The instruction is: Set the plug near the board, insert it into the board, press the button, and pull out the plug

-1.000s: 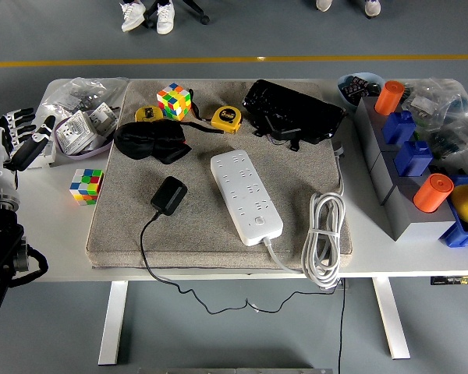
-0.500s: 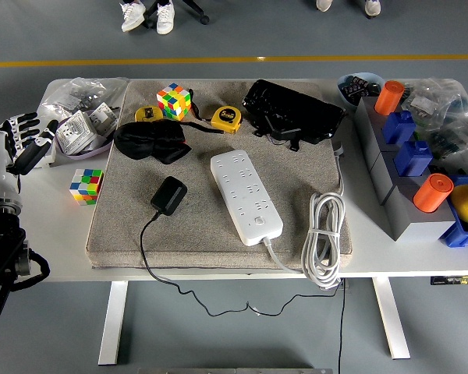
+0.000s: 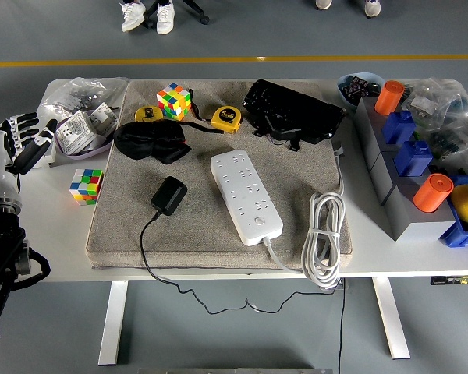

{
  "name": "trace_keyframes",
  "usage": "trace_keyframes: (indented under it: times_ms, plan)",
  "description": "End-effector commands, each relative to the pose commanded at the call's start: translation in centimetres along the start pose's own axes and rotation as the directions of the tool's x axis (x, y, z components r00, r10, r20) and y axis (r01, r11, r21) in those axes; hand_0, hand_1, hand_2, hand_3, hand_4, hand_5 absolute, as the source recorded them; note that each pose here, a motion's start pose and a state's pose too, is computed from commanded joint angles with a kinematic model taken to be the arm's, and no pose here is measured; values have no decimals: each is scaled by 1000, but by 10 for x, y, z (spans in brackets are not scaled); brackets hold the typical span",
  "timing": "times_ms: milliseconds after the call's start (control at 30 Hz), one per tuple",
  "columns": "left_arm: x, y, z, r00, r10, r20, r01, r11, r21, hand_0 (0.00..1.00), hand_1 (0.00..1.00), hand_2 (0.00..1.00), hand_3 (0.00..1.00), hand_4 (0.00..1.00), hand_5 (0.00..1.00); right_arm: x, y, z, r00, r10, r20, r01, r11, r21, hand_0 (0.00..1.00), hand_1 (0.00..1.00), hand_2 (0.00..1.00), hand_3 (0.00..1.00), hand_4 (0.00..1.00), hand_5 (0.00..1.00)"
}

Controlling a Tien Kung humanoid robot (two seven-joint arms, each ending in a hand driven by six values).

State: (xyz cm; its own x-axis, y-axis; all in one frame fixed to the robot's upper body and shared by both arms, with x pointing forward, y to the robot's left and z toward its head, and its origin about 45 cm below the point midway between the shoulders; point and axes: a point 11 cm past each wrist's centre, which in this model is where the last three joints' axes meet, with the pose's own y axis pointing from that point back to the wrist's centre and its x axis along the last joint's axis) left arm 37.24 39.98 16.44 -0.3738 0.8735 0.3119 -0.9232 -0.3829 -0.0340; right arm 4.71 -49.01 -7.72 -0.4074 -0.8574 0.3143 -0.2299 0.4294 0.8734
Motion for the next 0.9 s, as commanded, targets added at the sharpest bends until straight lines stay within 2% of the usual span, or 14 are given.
trace_keyframes:
  times_ms: [900]
  plan:
    - [-6,1,1,1000,-9,-15,10,1000,3,638,686,717,674,876,457,-2,0,2,1000,-3,5,3,1000,-4,643,667,637,554,990,551]
